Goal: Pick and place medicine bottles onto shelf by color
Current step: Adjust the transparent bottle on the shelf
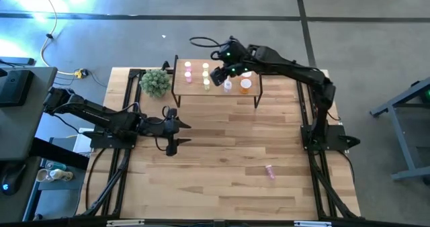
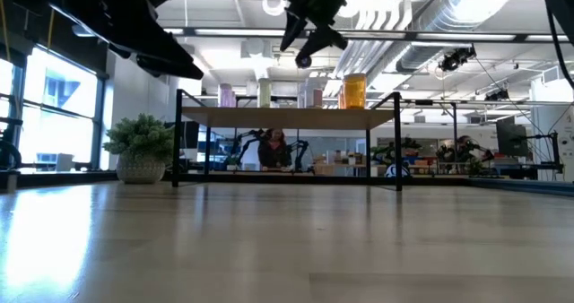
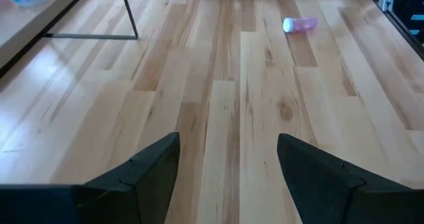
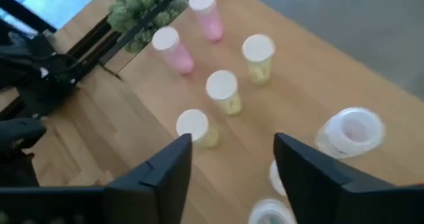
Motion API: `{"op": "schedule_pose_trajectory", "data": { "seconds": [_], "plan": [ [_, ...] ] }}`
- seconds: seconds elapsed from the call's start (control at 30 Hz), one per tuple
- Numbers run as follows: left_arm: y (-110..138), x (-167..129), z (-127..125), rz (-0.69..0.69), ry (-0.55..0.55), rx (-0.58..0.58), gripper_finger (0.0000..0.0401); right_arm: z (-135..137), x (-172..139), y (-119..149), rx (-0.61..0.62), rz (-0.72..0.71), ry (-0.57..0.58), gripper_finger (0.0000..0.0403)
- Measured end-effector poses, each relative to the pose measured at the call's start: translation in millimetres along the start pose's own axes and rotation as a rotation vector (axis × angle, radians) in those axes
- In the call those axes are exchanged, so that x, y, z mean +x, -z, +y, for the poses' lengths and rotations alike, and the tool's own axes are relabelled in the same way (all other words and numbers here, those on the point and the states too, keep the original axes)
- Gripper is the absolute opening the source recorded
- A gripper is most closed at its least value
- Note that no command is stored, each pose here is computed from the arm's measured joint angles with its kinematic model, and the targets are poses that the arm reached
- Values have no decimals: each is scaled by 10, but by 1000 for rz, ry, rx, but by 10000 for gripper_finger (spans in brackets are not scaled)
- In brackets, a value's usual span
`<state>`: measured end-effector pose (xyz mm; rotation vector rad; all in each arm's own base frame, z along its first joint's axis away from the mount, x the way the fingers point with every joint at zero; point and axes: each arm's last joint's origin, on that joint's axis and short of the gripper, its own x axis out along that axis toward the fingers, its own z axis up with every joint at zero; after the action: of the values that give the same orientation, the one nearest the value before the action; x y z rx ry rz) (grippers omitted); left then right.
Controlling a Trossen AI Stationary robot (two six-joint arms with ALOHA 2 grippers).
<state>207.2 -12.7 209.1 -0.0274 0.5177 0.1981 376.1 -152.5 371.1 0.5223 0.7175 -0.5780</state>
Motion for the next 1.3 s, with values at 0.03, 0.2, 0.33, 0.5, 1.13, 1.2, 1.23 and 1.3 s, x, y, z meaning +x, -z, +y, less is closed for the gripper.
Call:
{"op": "schedule_pose_trajectory", "data": {
  "seconds": [0.03,0.2,0.33,0.5,1.13,1.2,1.23,1.3],
  "plan": [
    [-3,0,0,-3,-2,0,243,-4,29,4,1,11,-8,195],
    [-7,0,0,-8,-3,-1,243,-14,133,18,22,39,-15,136],
    [-8,0,1,-8,-4,-1,243,-14,231,42,31,70,-24,106],
    [-8,0,1,-9,-4,-1,243,-16,275,65,52,94,-19,80],
    [-13,0,0,-14,-4,-3,243,-73,401,214,78,177,25,39],
    [-15,0,0,-15,-3,-3,243,-79,411,218,72,171,37,39],
    [-16,0,0,-16,-3,-3,243,-84,412,218,70,165,52,39],
    [-17,0,0,-17,-3,-3,243,-90,413,214,68,153,73,39]
  ]
}}
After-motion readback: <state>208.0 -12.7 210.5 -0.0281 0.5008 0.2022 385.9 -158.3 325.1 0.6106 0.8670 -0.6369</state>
